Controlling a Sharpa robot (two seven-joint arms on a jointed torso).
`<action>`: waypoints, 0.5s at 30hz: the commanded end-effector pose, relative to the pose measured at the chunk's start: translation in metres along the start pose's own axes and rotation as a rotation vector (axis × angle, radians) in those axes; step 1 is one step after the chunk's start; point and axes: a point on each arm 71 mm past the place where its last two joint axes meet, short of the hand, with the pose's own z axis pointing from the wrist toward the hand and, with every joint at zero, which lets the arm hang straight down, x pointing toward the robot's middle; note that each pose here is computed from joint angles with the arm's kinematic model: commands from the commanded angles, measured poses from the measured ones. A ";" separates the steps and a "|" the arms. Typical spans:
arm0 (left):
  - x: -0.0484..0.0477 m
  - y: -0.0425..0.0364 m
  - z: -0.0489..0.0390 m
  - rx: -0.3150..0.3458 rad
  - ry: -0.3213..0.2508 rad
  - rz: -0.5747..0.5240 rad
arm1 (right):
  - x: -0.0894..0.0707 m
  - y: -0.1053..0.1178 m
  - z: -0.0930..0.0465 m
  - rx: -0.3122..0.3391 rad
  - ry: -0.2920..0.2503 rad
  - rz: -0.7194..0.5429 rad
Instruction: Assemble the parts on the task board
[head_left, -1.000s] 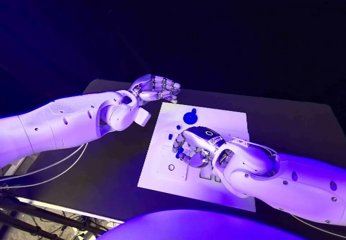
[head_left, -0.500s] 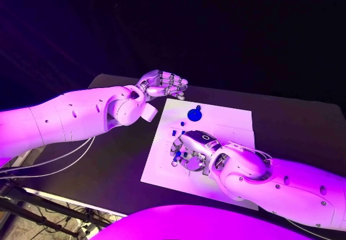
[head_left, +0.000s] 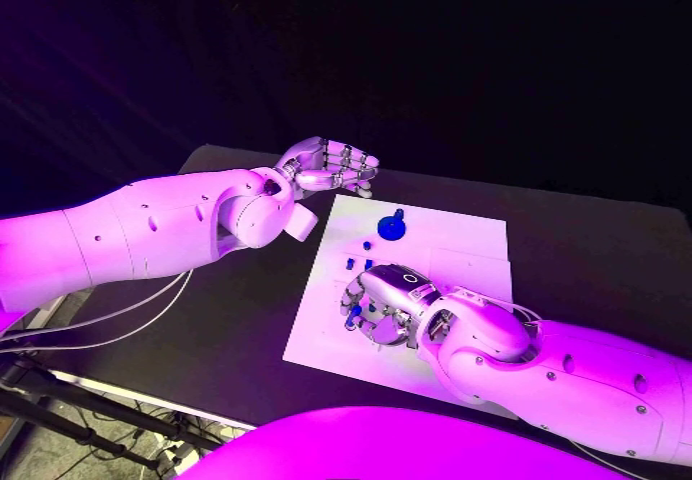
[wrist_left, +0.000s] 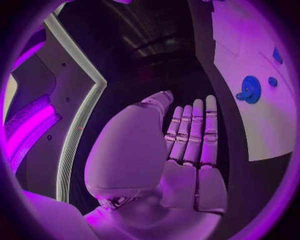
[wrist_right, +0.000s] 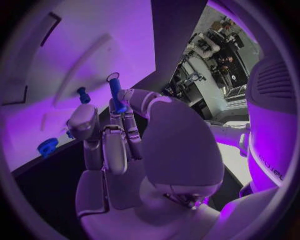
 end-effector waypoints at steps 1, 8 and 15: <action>0.0025 -0.0010 0.0009 0.005 0.018 -0.011 | 0.003 0.002 0.000 -0.018 0.019 -0.013; 0.0026 -0.0009 0.0008 0.003 0.019 -0.011 | 0.004 -0.001 0.000 -0.011 0.029 -0.016; 0.0021 -0.0009 0.0005 0.003 0.018 -0.010 | 0.006 -0.001 0.001 -0.011 0.039 -0.016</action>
